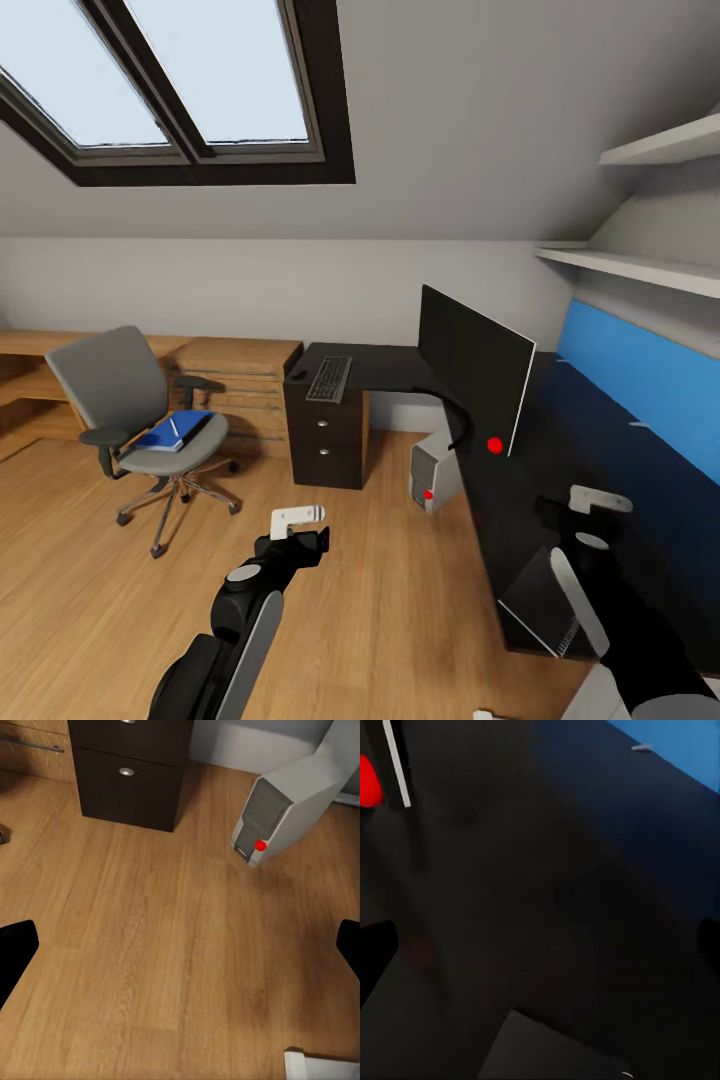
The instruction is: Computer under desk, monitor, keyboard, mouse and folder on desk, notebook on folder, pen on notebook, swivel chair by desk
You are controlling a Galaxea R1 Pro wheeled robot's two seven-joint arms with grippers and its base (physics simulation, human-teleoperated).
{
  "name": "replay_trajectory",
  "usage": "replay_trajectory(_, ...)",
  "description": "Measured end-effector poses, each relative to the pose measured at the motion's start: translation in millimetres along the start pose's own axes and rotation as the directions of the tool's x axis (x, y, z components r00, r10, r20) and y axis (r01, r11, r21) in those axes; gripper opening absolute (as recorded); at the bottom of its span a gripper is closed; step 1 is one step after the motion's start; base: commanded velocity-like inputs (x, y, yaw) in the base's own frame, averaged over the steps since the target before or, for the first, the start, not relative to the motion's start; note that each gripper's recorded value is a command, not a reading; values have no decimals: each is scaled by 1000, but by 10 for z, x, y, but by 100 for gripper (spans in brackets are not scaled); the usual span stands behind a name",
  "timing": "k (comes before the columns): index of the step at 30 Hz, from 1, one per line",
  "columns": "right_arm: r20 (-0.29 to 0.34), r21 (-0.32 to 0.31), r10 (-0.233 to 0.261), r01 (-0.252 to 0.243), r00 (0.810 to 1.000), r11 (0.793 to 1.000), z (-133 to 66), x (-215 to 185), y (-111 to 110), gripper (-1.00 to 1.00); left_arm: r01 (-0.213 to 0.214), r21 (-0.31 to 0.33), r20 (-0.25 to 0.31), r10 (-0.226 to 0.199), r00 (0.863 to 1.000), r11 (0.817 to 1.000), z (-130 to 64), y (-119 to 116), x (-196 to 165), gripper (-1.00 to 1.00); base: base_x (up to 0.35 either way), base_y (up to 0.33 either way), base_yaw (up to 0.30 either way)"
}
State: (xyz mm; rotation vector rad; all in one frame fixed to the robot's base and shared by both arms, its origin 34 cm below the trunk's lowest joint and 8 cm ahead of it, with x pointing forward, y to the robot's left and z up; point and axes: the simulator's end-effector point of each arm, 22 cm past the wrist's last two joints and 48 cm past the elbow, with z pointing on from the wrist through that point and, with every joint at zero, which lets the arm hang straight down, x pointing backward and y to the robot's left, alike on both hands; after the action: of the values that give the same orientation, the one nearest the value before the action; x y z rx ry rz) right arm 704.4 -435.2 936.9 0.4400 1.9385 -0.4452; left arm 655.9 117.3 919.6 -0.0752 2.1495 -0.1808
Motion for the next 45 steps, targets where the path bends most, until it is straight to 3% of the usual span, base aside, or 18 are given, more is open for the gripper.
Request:
replay_trajectory(4, 13, -21, -20, 21, 1000, 1000, 154, -79, -89, 100, 0, 0, -1, 0, 1000, 1000, 1, 0, 3, 100, 0, 0, 0)
replay_trajectory(6, -1, -61, -39, 39, 999, 997, 247, -18, -92, 100, 0, 0, -1, 0, 1000, 1000, 2, -1, 4, 100, 0, 0, 0)
replay_trajectory(7, -17, -78, -46, 45, 999, 996, 277, 55, -81, 100, 0, 0, -1, 0, 1000, 1000, 2, -1, 4, 100, 0, 0, 0)
replay_trajectory(8, -95, -146, -70, 56, 993, 988, 391, 448, 3, 100, 0, 0, -1, 0, 1000, 1000, 3, -4, 4, 100, 0, 0, 0)
replay_trajectory(10, -120, -166, -79, 58, 990, 984, 420, 602, 29, 100, 0, 1, 0, 0, 1000, 1000, 1, -8, 2, 100, 0, 0, 0)
replay_trajectory(25, -202, -238, -106, 56, 974, 970, 408, 1044, 147, 100, 4, 13, 23, -4, 1000, 1000, -41, -37, -96, 100, 85, 0, 0)
replay_trajectory(45, -208, -242, -100, 48, 973, 969, 530, 1299, 164, 100, 6, 12, 35, -7, 999, 1000, 98, 4, 66, 100, 0, 0, 0)
